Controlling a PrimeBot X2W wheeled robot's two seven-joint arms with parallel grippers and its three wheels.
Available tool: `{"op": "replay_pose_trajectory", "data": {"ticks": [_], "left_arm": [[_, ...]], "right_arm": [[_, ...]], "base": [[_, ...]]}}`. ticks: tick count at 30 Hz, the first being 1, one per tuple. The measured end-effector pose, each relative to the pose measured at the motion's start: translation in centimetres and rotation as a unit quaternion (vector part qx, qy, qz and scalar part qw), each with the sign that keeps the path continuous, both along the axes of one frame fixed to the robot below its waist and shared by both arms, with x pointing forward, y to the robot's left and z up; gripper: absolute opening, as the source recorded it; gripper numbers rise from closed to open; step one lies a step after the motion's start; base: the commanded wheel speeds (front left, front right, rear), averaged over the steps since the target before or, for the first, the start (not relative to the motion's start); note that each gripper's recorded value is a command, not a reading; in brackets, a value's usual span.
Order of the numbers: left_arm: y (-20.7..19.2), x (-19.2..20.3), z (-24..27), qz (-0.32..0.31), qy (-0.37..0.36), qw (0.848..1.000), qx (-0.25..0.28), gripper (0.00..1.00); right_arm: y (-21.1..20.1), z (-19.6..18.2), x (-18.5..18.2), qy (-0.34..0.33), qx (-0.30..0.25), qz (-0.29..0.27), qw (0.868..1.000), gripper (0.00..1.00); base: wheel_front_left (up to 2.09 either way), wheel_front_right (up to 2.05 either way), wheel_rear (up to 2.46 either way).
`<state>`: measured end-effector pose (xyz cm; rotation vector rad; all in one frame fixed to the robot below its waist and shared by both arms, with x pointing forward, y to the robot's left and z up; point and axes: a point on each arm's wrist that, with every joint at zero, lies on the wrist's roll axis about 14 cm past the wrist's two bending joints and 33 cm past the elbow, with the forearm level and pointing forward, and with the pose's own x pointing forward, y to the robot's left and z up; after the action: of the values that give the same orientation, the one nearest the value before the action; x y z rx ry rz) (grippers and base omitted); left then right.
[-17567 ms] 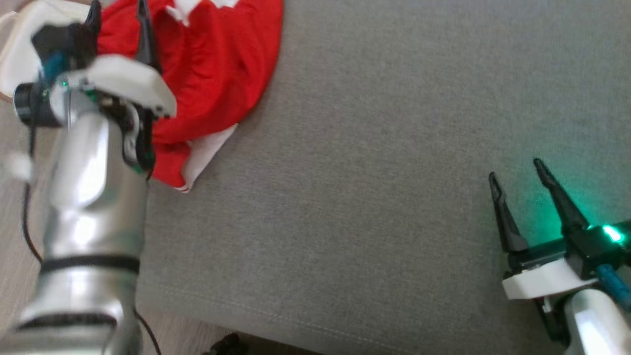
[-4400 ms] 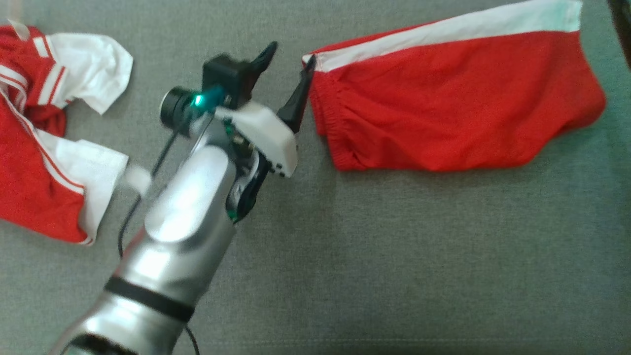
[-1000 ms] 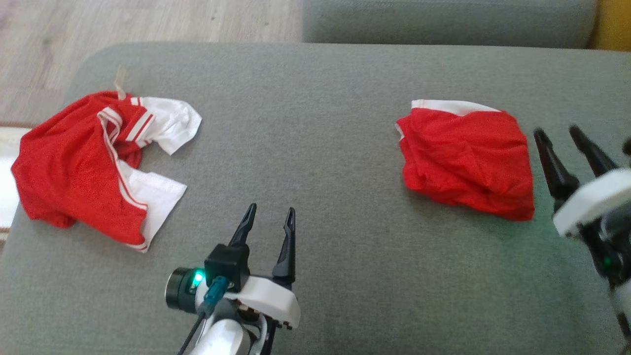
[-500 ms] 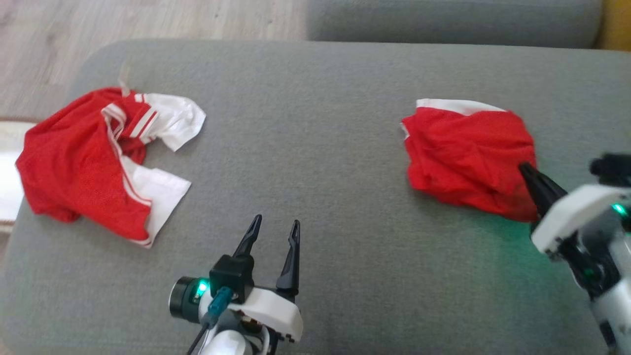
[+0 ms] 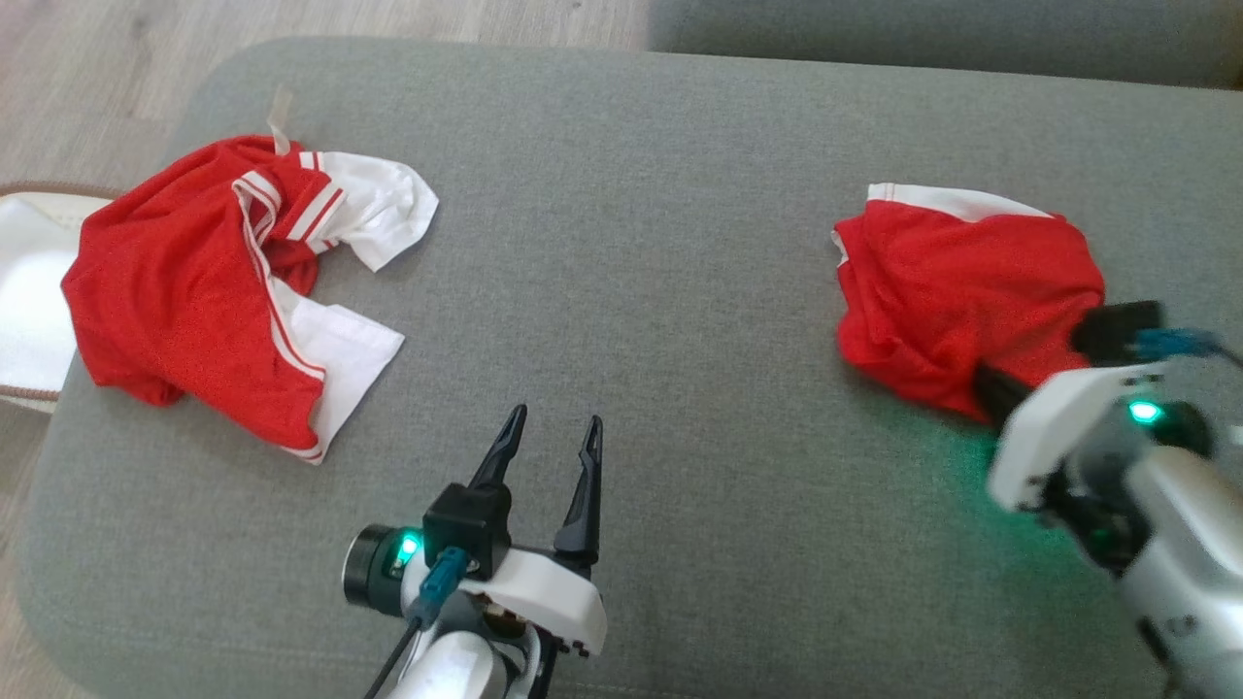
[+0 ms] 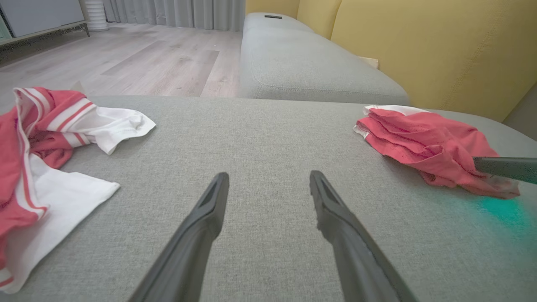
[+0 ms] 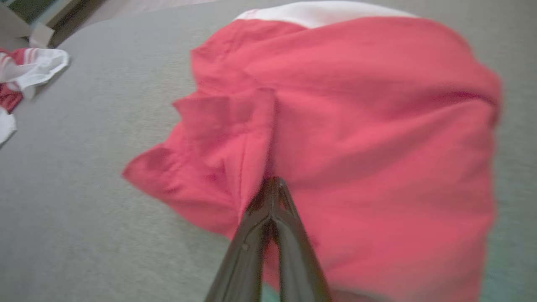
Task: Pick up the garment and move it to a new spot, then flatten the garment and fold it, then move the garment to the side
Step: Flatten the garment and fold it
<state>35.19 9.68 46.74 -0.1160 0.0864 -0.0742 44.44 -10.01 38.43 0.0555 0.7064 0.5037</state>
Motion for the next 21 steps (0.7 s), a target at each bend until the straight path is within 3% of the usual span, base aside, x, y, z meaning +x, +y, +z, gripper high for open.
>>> {"op": "replay_pose_trajectory", "data": {"ticks": [6,10,11,12,13,14,17,21], "left_arm": [[-0.1,0.0,0.8,-0.002,-0.013,1.0,0.001,1.0],[-0.1,-0.3,1.6,-0.001,-0.027,1.0,0.001,1.0],[0.0,-0.5,1.8,0.0,-0.03,1.0,0.001,1.0],[0.1,-0.6,2.0,0.003,-0.032,0.999,0.0,1.0],[0.4,-0.9,2.1,0.008,-0.033,0.999,-0.001,1.0],[0.6,-1.2,2.0,0.012,-0.033,0.999,-0.002,1.0],[1.1,-2.4,1.6,0.023,-0.028,0.999,-0.005,1.0],[1.7,-3.2,1.0,0.029,-0.022,0.999,0.0,1.0]], "right_arm": [[6.2,2.0,-2.8,-0.019,0.063,0.075,0.995,0.0],[8.9,3.3,-5.7,-0.03,0.123,0.093,0.988,0.0],[8.9,3.3,-6.2,-0.034,0.13,0.091,0.987,0.06],[8.7,3.4,-6.7,-0.04,0.137,0.085,0.986,0.29],[8.5,3.5,-7.2,-0.047,0.141,0.08,0.986,0.6],[8.1,3.6,-7.5,-0.055,0.142,0.076,0.985,1.0],[6.5,4.5,-7.8,-0.101,0.137,0.06,0.984,1.0],[1.7,6.2,-5.7,-0.174,0.111,-0.003,0.978,1.0]], "base": [[0.0,0.0,0.0],[0.0,0.0,0.0],[0.0,0.0,0.0],[0.0,0.0,0.0],[0.0,0.0,0.0],[0.0,0.0,0.0],[0.0,0.0,0.0],[0.0,0.0,0.0]]}}
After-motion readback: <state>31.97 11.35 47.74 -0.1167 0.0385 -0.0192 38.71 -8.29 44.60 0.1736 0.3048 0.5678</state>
